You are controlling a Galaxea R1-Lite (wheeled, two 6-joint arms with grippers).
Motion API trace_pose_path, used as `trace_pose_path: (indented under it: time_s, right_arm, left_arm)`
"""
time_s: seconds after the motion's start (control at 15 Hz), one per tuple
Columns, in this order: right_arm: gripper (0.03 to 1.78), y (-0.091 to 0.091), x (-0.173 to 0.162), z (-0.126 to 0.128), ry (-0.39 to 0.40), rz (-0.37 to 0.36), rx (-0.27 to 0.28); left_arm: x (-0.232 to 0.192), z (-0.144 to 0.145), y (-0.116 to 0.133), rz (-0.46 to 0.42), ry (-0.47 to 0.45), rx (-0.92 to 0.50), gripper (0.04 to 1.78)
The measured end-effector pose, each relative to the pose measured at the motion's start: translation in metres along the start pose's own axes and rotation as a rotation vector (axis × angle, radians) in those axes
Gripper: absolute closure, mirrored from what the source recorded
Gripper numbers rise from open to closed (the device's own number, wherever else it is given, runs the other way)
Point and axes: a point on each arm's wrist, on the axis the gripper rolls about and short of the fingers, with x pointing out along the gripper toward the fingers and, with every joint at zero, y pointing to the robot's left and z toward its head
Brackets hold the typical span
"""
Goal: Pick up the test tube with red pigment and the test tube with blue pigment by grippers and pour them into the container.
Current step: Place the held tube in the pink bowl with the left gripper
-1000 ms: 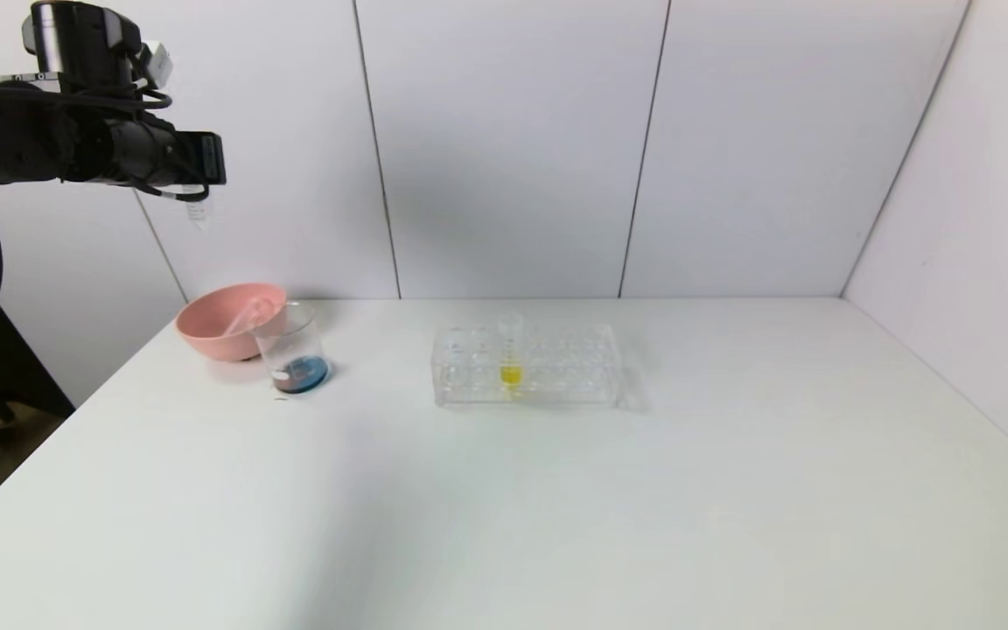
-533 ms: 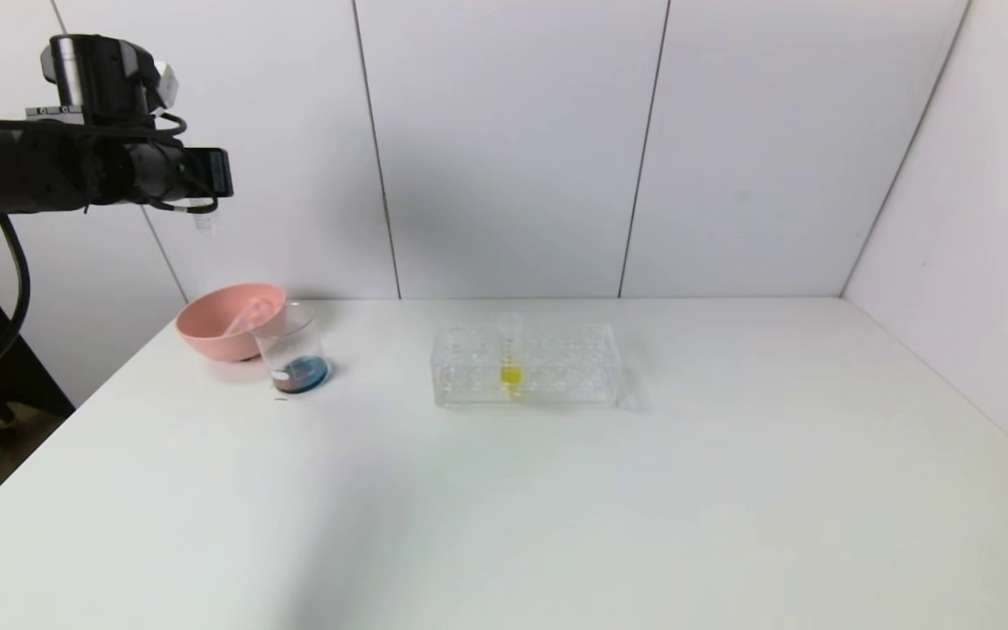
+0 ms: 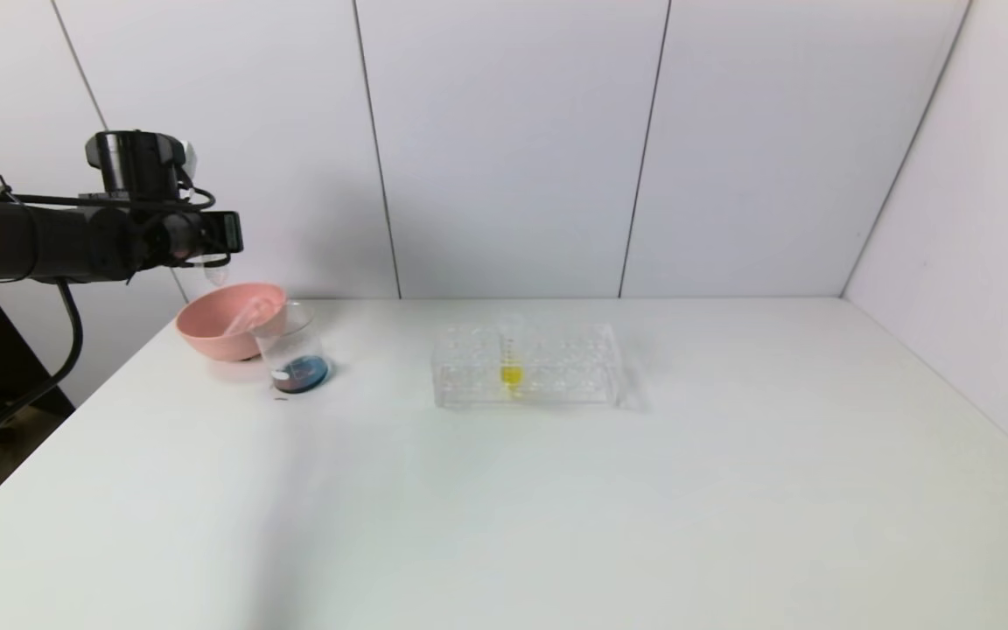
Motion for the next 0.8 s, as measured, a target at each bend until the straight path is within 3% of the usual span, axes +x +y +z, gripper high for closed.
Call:
trace_pose_path:
  time_s: [0.53, 0.67, 0.8]
  right_arm:
    - [0.04, 0.000, 0.000, 0.000, 0.000, 0.000, 0.000]
    - [0.04, 0.000, 0.000, 0.000, 0.000, 0.000, 0.000]
    - [0.04, 0.000, 0.000, 0.000, 0.000, 0.000, 0.000]
  left_arm:
    - [0.022, -0.030, 0.001, 0.007, 0.078, 0.024, 1.31]
    - [0.022, -0.031, 0.001, 0.007, 0.081, 0.024, 1.18]
    - [0.022, -0.030, 0.000, 0.006, 0.080, 0.022, 0.92]
